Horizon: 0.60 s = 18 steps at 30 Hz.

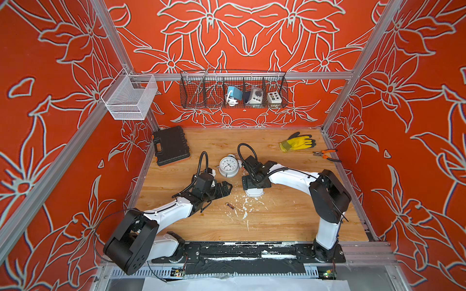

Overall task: Insert the battery into the alarm
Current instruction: Adjust the alarm at the center of the board.

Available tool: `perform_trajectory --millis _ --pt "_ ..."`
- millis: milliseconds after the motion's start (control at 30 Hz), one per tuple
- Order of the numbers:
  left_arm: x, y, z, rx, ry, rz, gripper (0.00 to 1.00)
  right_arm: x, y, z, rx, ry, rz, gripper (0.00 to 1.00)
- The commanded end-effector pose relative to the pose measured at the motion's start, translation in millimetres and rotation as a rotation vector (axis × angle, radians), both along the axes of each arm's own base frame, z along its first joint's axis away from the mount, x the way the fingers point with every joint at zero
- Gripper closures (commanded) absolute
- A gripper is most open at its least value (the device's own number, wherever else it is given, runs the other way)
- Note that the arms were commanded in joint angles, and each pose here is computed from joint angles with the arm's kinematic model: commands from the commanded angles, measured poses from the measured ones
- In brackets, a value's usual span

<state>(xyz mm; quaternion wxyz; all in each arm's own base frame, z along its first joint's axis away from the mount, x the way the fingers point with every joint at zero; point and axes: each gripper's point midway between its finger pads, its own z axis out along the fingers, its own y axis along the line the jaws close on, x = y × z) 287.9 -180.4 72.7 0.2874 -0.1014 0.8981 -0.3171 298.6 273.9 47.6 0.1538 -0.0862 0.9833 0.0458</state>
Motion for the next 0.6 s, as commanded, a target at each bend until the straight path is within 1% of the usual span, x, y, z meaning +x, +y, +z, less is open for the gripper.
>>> perform_trajectory --millis 0,100,200,300,467,567 --pt "0 1 -3 0.009 0.002 -0.010 0.08 -1 3 2 -0.002 0.009 -0.009 0.09" --pt "-1 -6 2 -0.030 -0.025 -0.041 0.08 -1 2 8 0.009 -0.004 -0.011 0.13" --pt "-2 -15 15 -0.094 -0.076 -0.076 0.08 1 1 21 0.035 -0.038 -0.018 0.15" --pt "-5 -27 34 -0.164 -0.156 -0.107 0.08 3 2 36 0.080 -0.085 -0.028 0.15" --pt "-17 -52 69 -0.223 -0.313 -0.169 0.09 7 3 62 0.209 -0.150 -0.073 0.16" --pt "-25 -64 83 -0.263 -0.371 -0.195 0.09 8 2 76 0.295 -0.177 -0.102 0.17"
